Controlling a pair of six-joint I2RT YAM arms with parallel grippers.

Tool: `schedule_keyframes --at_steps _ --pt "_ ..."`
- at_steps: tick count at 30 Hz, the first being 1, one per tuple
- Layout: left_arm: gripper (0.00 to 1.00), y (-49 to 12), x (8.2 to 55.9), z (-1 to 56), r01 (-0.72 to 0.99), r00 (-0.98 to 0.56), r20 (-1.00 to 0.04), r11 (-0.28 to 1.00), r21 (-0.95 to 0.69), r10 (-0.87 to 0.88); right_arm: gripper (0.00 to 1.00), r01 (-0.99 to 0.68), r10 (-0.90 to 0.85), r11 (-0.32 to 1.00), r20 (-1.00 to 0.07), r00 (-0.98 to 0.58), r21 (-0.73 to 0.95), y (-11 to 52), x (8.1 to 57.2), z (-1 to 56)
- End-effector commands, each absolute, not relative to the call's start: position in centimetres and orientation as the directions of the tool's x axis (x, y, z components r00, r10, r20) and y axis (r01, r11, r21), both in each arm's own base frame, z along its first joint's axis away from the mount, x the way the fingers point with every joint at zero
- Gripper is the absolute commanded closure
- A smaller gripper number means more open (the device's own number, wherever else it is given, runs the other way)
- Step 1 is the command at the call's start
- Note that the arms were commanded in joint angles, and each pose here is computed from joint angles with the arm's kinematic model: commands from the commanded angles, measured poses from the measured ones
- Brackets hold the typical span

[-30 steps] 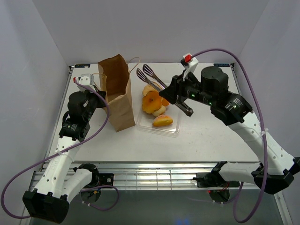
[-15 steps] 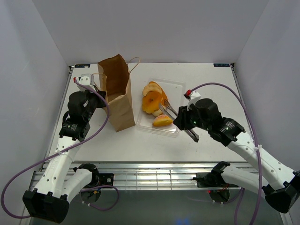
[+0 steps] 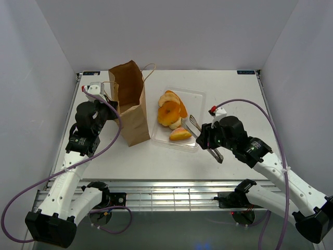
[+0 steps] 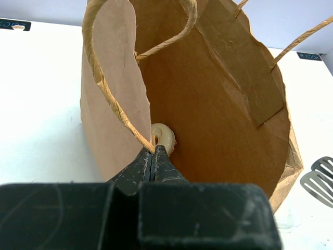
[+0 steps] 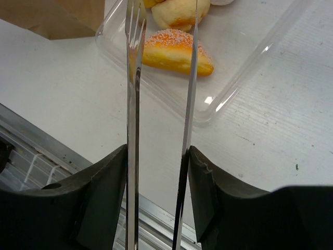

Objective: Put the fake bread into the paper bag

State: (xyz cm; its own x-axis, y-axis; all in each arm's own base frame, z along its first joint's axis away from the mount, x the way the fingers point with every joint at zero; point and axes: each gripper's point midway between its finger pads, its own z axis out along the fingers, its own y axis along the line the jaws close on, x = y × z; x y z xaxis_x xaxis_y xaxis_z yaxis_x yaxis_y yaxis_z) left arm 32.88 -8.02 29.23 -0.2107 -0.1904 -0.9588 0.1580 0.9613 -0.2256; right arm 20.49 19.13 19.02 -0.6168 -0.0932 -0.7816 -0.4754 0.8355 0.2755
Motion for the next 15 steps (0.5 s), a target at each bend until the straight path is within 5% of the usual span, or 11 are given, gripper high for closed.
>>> schedule_keyframes --at_steps 1,15 --pt "1.00 -8.4 32.7 29.1 0.175 -0.220 -0.958 0.958 -0.226 -0.185 0.46 -0.477 -0.082 0.839 -0.806 -0.586 0.261 18.8 21.1 19.3" --pt "1.00 -8.6 32.7 29.1 0.179 -0.223 -0.958 0.958 -0.224 -0.182 0.43 -0.475 -0.144 0.848 -0.760 -0.633 0.235 17.3 20.4 16.6"
